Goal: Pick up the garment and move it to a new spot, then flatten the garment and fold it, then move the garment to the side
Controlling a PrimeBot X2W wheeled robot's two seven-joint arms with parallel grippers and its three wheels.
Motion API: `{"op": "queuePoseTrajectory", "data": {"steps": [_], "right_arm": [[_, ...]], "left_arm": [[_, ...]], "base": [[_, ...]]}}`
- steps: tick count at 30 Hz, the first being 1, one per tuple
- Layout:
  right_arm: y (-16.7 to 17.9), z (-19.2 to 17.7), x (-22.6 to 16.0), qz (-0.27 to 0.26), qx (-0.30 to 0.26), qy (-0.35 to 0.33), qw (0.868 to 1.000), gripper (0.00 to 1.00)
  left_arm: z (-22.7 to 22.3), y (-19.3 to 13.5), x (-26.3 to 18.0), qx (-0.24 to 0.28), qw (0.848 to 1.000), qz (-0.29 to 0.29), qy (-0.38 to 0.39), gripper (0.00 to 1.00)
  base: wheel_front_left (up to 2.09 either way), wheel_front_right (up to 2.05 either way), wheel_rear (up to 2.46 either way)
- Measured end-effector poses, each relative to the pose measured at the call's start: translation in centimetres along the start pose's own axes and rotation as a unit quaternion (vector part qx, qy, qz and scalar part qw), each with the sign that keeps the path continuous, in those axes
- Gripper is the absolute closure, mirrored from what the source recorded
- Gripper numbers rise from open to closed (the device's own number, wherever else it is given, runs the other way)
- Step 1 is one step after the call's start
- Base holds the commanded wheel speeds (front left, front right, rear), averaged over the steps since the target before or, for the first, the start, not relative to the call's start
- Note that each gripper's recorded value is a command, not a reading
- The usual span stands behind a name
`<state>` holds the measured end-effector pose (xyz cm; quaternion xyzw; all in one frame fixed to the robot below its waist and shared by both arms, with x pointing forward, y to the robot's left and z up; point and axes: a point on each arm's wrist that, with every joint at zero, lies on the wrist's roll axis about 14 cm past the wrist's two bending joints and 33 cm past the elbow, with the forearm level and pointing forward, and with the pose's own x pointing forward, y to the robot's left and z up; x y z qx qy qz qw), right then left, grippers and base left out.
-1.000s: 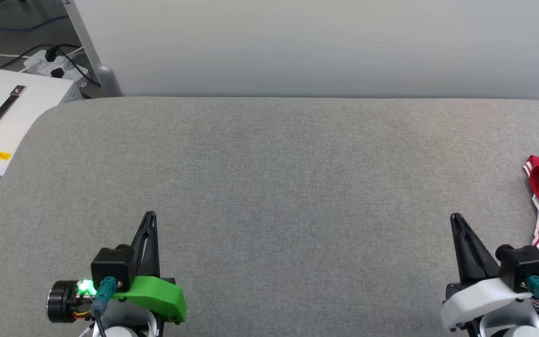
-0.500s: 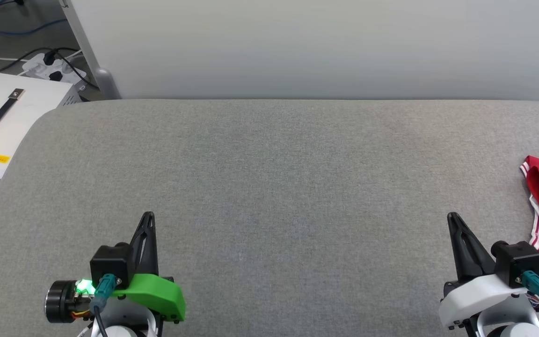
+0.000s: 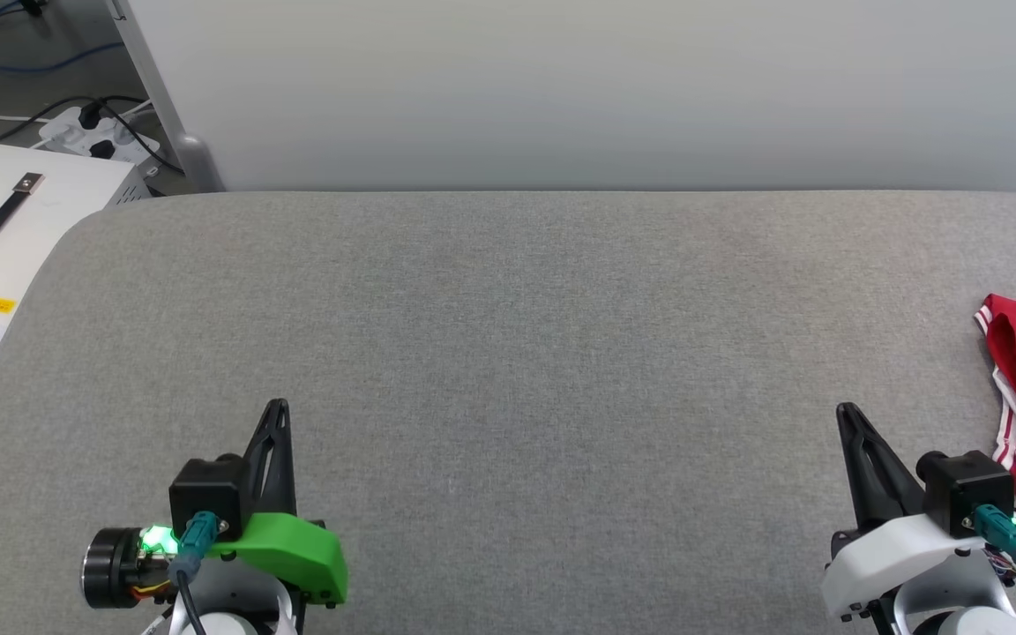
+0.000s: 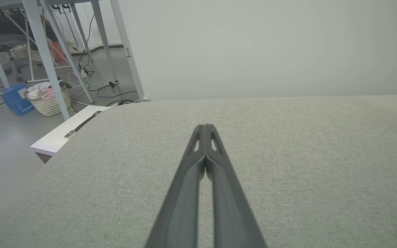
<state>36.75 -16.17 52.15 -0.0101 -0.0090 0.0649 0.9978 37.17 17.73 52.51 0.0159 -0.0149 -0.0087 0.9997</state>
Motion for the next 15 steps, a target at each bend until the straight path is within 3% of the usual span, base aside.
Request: {"op": "queuePoseTrajectory", "data": {"steps": [15], "right_arm": [[0.07,0.03,0.01,0.0,-0.004,0.008,1.0,1.0]], "left_arm": [[0.02,0.01,0.05,0.004,1.0,0.002,0.01,1.0]], "base": [[0.0,0.0,0.0]]}}
